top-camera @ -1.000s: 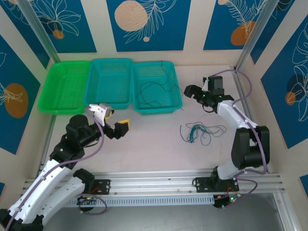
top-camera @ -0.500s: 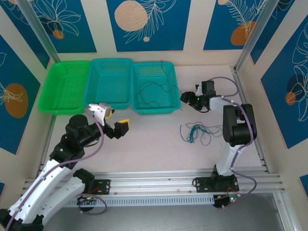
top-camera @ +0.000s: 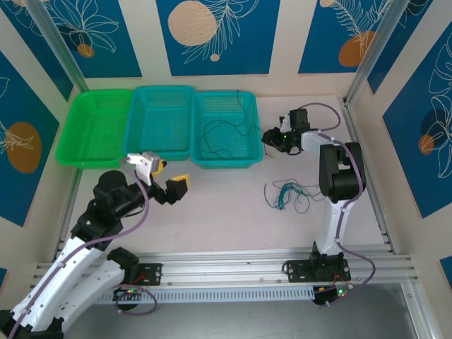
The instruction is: Untangle the cables
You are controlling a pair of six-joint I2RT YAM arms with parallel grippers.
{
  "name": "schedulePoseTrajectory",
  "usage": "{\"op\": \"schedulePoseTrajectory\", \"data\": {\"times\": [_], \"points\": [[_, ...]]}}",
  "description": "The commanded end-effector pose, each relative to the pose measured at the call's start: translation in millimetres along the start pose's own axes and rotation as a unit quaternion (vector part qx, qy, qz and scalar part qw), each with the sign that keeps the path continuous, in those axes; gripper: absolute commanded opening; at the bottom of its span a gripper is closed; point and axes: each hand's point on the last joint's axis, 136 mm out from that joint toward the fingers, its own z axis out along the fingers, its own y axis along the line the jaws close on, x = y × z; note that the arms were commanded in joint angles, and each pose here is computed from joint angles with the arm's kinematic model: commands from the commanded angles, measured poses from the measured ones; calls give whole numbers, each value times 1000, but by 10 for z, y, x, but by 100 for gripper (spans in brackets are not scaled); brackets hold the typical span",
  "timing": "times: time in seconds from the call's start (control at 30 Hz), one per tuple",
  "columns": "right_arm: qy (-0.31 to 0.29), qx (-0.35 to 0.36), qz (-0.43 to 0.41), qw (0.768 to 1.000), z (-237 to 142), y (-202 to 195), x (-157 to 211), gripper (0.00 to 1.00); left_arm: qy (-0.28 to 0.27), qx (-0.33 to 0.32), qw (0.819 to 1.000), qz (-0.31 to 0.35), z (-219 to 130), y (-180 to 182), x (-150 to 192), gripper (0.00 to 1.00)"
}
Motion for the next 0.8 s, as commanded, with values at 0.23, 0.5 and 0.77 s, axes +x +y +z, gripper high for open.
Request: {"op": "schedulePoseTrajectory", "data": {"times": [0.23, 0.5, 0.77], "points": [[2, 22, -72, 997, 25, 68, -93, 9, -13, 10, 1000, -7, 7, -31, -15, 100], [-82, 50, -119, 988, -133, 136, -245, 1, -12, 5, 1000, -3, -10, -16, 2, 100], [-151, 39, -56, 986, -623, 181, -127, 16, -16, 4, 1000, -1, -10, -11, -5, 100]]}}
